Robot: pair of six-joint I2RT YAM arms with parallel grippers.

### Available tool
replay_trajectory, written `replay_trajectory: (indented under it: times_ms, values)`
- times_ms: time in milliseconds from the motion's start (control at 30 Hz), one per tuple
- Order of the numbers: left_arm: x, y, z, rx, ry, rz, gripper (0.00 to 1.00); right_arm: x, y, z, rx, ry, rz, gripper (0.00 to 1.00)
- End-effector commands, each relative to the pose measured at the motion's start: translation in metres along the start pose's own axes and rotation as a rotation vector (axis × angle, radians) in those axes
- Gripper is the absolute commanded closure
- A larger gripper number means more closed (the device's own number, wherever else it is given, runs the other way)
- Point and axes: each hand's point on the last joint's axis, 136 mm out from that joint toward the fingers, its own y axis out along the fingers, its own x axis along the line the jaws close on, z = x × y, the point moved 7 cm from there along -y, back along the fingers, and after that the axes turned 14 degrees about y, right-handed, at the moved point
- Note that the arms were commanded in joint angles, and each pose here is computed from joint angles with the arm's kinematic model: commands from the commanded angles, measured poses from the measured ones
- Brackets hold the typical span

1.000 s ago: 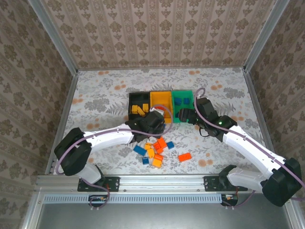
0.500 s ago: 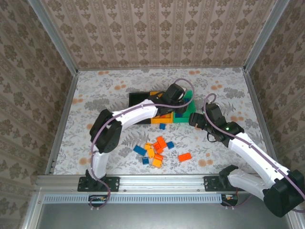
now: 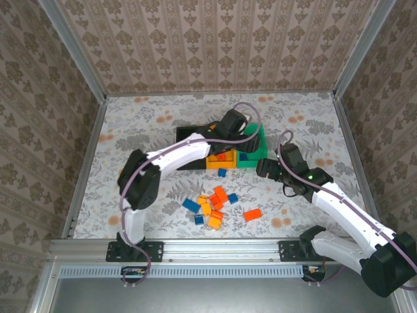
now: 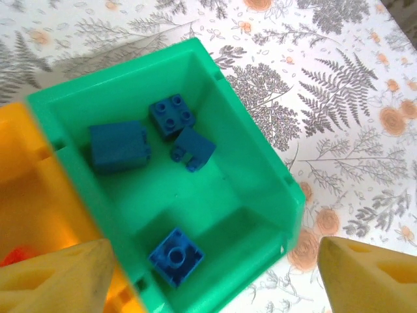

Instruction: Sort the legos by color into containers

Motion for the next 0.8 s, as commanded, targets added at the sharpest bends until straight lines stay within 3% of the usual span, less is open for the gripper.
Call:
replay_trajectory:
  times_ms: [0, 67, 333, 600, 767]
  values:
    - [0.006, -0.049, -0.008, -0.117, -0.042, -0.003, 0.1, 0.007, 0.004, 0.019, 0.077, -0.069, -0.027, 0.1]
    - [0.008, -0.066, 0.008, -0.118, -0.056, -0.01, 0.01, 0.012, 0.008, 0.032, 0.125, -0.108, -0.037, 0.09]
    - [0.021, -0.122, 0.091, -0.08, -0.115, -0.08, 0.0, -0.002, 0.023, 0.097, 0.385, -0.252, 0.093, 0.05]
    - [0.038, -0.145, 0.14, -0.073, -0.171, -0.177, 0.0, -0.002, 0.031, 0.13, 0.47, -0.393, 0.227, 0.03]
    - [0.045, -0.149, 0.155, -0.061, -0.189, -0.205, 0.0, -0.001, 0.032, 0.141, 0.495, -0.458, 0.279, 0.03]
